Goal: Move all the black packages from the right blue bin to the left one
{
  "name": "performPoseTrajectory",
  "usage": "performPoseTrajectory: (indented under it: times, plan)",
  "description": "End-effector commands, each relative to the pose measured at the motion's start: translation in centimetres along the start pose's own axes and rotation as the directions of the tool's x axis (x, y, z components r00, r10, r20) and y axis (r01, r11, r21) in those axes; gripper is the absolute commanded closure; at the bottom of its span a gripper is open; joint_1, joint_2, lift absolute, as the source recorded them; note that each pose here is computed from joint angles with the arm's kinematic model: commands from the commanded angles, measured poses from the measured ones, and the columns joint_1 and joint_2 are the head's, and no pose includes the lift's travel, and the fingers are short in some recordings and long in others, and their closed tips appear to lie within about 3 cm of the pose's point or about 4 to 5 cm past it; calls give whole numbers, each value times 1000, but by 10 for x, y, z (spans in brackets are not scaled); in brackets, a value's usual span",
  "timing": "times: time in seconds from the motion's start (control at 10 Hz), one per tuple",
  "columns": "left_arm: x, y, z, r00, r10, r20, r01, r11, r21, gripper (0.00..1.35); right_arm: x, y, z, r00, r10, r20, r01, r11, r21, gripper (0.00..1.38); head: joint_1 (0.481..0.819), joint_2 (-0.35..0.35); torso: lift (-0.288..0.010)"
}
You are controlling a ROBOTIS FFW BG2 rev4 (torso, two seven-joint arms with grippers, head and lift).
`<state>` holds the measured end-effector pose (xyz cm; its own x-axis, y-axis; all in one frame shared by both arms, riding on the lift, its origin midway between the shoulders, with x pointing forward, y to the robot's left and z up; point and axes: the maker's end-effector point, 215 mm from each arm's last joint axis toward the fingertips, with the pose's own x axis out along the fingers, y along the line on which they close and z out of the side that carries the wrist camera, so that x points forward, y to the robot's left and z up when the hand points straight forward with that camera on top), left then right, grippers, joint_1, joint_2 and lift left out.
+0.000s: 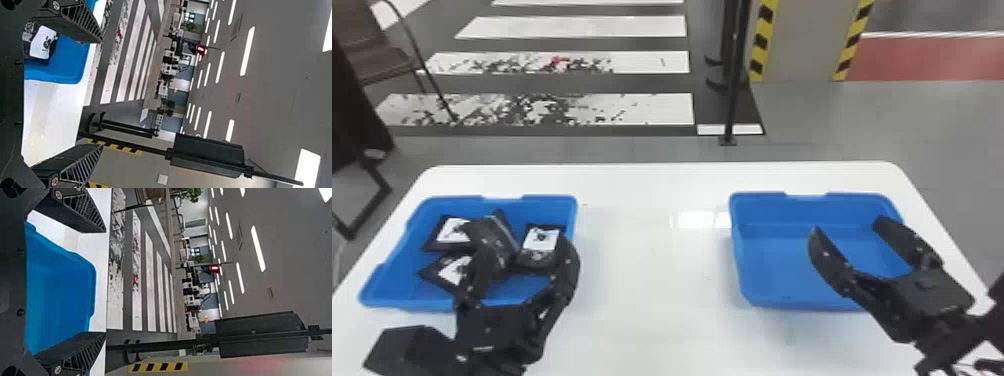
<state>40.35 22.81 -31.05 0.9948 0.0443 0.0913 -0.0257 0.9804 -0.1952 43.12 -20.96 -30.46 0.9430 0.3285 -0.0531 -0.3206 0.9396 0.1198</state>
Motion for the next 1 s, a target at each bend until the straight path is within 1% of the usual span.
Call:
performPoseTrajectory:
  times: [0.0, 0.9]
  plan:
    - [0, 0, -1, 1000, 0, -2, 0, 1000, -1, 93, 0, 0, 0, 1000, 1, 1, -1, 1000, -1, 98, 695, 26, -154]
    - [0, 0, -1, 1000, 0, -2, 0, 1000, -1, 93, 0, 0, 4, 1000, 0, 11, 0, 1000, -8, 98, 695, 25, -154]
